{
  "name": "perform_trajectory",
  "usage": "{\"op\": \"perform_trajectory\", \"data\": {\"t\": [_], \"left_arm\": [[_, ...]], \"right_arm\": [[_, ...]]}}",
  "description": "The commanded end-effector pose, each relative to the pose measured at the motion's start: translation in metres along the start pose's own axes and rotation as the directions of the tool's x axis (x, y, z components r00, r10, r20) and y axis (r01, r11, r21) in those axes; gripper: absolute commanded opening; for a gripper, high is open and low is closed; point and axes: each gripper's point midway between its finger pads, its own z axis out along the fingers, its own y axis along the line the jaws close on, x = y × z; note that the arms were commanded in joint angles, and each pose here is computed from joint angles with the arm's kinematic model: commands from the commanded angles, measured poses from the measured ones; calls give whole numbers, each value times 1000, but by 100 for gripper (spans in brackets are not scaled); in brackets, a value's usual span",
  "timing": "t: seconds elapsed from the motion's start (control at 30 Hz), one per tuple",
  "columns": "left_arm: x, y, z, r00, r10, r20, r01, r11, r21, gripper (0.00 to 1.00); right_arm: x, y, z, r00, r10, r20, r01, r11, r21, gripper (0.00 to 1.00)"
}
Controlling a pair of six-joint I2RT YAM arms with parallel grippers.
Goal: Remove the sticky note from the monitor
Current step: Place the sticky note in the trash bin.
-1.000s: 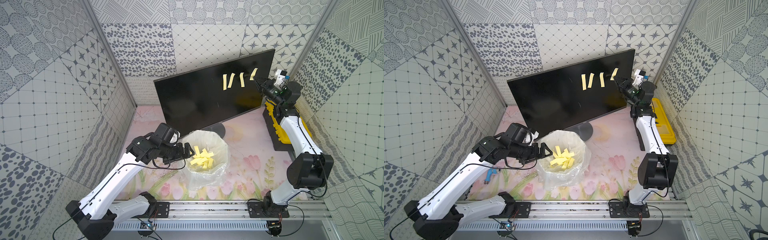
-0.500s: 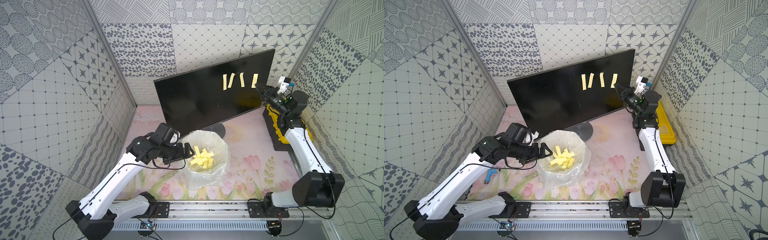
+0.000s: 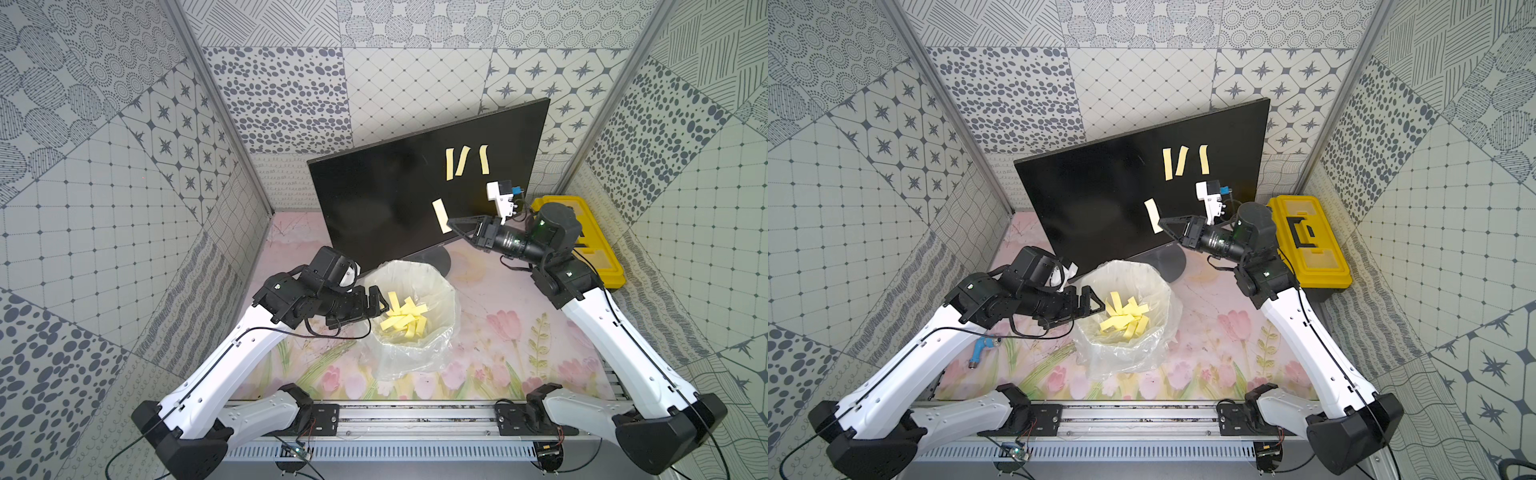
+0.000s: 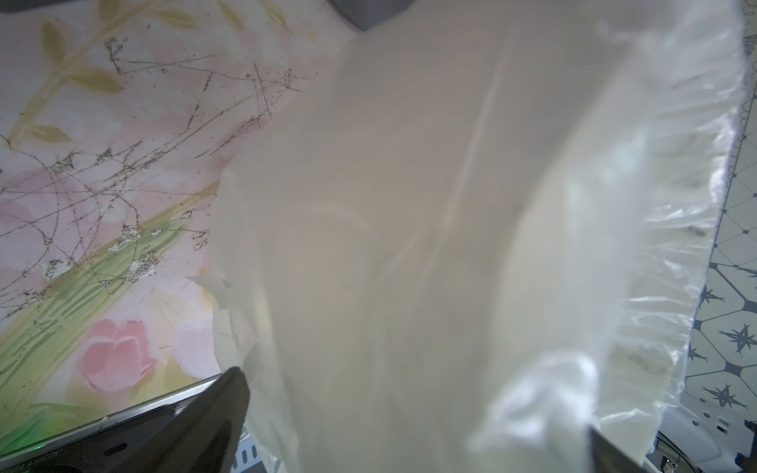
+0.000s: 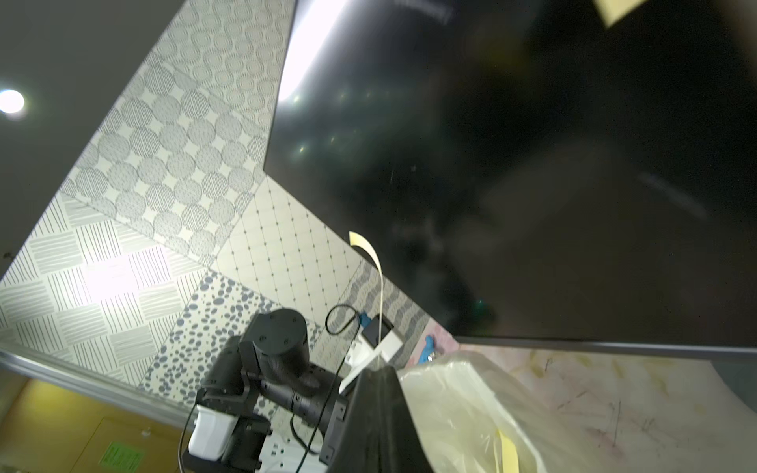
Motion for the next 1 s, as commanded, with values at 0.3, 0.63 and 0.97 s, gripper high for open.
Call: {"op": "perform_trajectory", "data": {"t": [0.3,0.63,0.97], "left_arm": [[-3,-8,-2,999,31,22,-32,999,30,99],[-3,-8,-3,999,32,23,-32,999,29,99],[-4,-9,-4,999,39,23,-40,999,28,99]], "right_arm": [[112,-26,26,955,16,-297,15,995,102,10],[109,-17,21,957,-28,-289,64,991,115,60],[15,-3,3,991,-112,-70,120,985,122,75]]}}
